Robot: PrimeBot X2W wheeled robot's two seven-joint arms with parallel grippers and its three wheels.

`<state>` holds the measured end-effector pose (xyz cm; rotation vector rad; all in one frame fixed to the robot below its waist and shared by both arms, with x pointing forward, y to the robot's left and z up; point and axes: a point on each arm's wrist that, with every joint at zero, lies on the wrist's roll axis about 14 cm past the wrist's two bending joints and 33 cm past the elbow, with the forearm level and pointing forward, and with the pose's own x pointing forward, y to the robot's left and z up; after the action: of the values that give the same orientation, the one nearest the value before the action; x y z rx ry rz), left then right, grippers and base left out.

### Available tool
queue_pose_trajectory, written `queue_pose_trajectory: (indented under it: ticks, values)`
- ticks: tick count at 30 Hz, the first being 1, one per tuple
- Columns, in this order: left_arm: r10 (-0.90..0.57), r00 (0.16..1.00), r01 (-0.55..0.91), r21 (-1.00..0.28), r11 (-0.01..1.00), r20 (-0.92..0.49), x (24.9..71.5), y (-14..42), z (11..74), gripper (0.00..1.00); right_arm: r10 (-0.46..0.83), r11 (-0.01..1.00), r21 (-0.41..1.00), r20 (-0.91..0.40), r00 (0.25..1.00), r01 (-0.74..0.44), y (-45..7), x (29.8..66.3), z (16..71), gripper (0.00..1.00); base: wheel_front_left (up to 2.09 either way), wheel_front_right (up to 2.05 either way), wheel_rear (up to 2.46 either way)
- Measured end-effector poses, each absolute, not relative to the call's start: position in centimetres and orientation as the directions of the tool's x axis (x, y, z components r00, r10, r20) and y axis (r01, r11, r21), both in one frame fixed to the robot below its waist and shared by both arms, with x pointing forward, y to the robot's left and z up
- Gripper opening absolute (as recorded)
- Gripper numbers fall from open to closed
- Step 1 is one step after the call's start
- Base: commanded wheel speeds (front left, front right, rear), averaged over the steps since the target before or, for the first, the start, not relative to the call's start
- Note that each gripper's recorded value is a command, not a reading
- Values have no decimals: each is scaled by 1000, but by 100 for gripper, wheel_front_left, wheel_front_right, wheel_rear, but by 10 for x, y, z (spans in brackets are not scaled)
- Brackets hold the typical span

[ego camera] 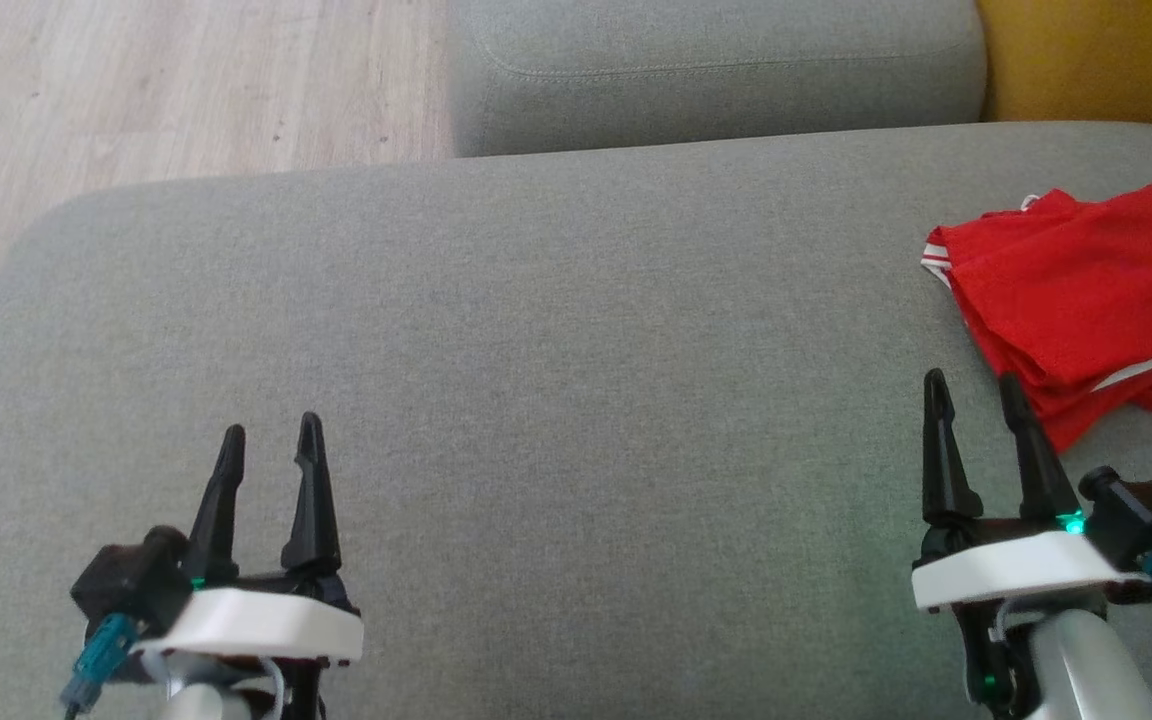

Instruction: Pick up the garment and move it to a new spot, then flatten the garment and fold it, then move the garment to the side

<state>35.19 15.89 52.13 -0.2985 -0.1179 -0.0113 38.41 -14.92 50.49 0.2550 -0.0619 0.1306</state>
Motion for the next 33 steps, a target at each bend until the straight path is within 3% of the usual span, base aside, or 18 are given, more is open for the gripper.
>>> queue_pose_trajectory:
  ticks: [13,14,21,33]
  values:
    - [18,993,22,-327,945,118,351,163,521,100,130,959,245,82,988,-146,-146,383,506,100,0,0,0]
    - [18,994,20,-328,945,112,351,163,520,0,129,959,245,75,989,-144,-146,382,504,0,0,0,0]
    - [22,999,-29,-345,938,-23,335,163,478,0,117,957,273,-56,992,-97,-150,363,462,0,0,0,0]
    - [30,998,-54,-454,889,-61,336,164,472,0,82,920,389,-81,993,-44,-157,363,459,0,0,0,0]
